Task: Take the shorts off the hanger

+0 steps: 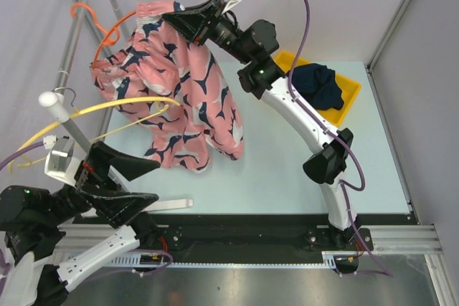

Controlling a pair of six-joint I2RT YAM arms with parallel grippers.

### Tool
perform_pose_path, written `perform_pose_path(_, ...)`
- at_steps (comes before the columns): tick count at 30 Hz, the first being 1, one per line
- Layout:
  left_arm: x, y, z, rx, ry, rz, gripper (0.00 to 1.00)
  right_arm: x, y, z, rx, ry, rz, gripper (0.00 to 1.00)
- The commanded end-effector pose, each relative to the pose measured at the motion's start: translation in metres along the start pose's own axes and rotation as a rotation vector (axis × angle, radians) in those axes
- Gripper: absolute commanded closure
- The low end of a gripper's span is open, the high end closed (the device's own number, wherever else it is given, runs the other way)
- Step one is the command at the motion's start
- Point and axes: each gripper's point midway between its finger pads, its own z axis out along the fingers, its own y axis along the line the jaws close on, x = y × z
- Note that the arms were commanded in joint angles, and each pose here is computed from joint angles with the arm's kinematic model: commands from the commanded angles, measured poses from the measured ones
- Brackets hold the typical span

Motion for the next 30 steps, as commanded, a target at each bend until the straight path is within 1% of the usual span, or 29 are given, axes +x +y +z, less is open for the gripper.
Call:
perform_pose_path(1, -0.015, -0.024, 0.006, 0.126, -0.044, 0.007, 0.02, -0.034, 0.028, 0.007, -0.091, -0.133, 0.044, 1.0)
perform_pose_path(3, -0.016, -0.024, 0.007, 0.126, -0.044, 0.011, 0.02, -0.028, 0.028, 0.011, -0.093, -0.149, 0.067, 1.0)
perform_pose_path(4, -0.018, -0.025, 0.008, 0.122, -0.042, 0.011, 0.02, -0.039, 0.035, 0.013, -0.107, -0.181, 0.061, 1.0)
perform_pose_path(7, -0.016, -0.024, 0.009, 0.118, -0.023, 0.015, 0.02, -0.039, 0.034, 0.018, -0.102, -0.235, 0.089, 1.0)
perform_pose_path(11, -0.012, -0.024, 0.01, 0.122, 0.002, 0.028, 0.01, -0.046, 0.039, 0.021, -0.097, -0.286, 0.087, 1.0)
perform_pose_path(20, -0.009, -0.016, 0.018, 0.099, 0.032, 0.048, 0.01, -0.089, 0.059, 0.016, -0.098, -0.42, 0.063, 1.0)
perform_pose_path(22, -0.009, -0.015, 0.019, 0.092, 0.036, 0.05, 0.01, -0.098, 0.062, 0.014, -0.092, -0.435, 0.047, 1.0)
perform_pose_path(26, -0.013, -0.014, 0.026, 0.088, 0.04, 0.049, 0.0, -0.105, 0.062, 0.009, -0.068, -0.419, 0.009, 1.0)
perform_pose_path(27, -0.013, -0.016, 0.029, 0.098, 0.044, 0.038, 0.01, -0.11, 0.066, 0.007, -0.07, -0.419, 0.004, 1.0)
perform_pose_path(28, -0.017, -0.019, 0.032, 0.119, 0.029, 0.039, 0.01, -0.125, 0.071, 0.0, -0.07, -0.427, -0.015, 1.0)
perform_pose_path(30, -0.019, -0.024, 0.04, 0.152, 0.034, 0.009, 0.0, -0.114, 0.064, -0.004, -0.048, -0.385, -0.015, 1.0)
